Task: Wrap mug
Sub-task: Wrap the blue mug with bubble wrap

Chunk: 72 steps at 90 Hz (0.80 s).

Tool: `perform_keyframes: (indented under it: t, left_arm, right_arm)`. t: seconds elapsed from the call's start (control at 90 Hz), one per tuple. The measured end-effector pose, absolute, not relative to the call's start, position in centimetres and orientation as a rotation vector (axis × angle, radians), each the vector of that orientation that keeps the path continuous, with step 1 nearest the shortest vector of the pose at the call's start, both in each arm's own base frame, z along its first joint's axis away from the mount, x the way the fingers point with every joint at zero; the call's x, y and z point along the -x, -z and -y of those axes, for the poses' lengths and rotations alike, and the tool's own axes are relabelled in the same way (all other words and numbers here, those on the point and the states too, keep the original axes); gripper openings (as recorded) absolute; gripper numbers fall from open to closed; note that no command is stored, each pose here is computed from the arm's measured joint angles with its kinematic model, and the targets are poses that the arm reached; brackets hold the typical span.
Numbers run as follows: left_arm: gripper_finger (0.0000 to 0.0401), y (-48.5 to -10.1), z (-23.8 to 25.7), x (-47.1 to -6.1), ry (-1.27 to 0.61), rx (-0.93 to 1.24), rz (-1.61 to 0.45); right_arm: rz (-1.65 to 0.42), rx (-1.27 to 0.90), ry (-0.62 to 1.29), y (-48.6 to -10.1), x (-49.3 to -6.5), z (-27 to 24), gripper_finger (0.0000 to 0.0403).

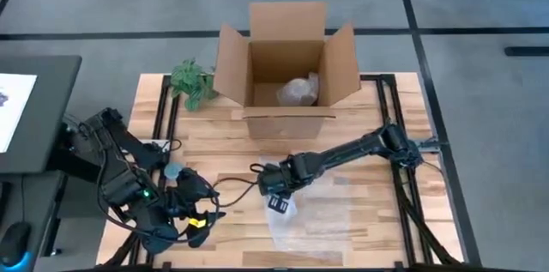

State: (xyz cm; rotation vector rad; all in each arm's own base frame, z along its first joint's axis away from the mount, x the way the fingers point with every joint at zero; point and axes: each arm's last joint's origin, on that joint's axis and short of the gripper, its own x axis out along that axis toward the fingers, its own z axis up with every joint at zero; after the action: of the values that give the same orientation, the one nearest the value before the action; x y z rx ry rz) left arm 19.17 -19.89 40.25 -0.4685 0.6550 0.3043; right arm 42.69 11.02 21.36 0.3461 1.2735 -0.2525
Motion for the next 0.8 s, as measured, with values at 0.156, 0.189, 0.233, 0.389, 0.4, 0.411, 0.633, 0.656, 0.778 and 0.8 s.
perform_keyframes:
  t: [0.156, 0.189, 0.233, 0.389, 0.4, 0.411, 0.633, 0.656, 0.778, 0.8]
  left_arm:
    - [0.0251, -40.3, 19.9, -19.2, -0.304, 0.465, -0.655]
    - [0.0251, -40.2, 19.9, -19.2, -0.304, 0.465, -0.655]
    - [0.0251, -40.3, 19.9, -19.2, -0.304, 0.465, -0.655]
    - [0.0251, -40.2, 19.9, -19.2, -0.304, 0.465, -0.655]
    - [0.0251, -40.2, 19.9, -19.2, -0.304, 0.465, -0.655]
    - [0.0251, -40.2, 19.9, -19.2, -0.304, 0.465, -0.655]
    - [0.0251, -40.3, 19.9, -19.2, -0.305, 0.464, -0.652]
    - [0.0251, -40.3, 19.9, -19.2, -0.305, 0.464, -0.653]
    - [0.0251, -40.3, 19.9, -19.2, -0.304, 0.464, -0.654]
    - [0.0251, -40.3, 19.9, -19.2, -0.304, 0.465, -0.655]
  right_arm:
    - [-1.249, -0.374, 0.211, -23.1, -43.3, -10.9, 0.0066]
    - [-1.240, -0.374, 0.193, -23.7, -43.4, -11.0, 0.0066]
    - [-1.223, -0.382, 0.171, -24.5, -43.6, -11.0, 0.0066]
    - [-1.195, -0.393, 0.127, -26.5, -43.7, -11.1, 0.0066]
    - [-1.194, -0.395, 0.125, -26.7, -43.7, -11.1, 0.0066]
    - [-1.191, -0.397, 0.124, -26.8, -43.8, -11.1, 0.0066]
    - [-1.209, -0.441, 0.062, -29.5, -43.4, -10.9, 0.0066]
    - [-1.211, -0.446, 0.051, -29.7, -43.3, -11.0, 0.0066]
    - [-1.267, -0.469, -0.007, -30.0, -42.7, -11.8, 0.0066]
    - [-1.285, -0.468, -0.011, -29.9, -42.6, -12.0, 0.0066]
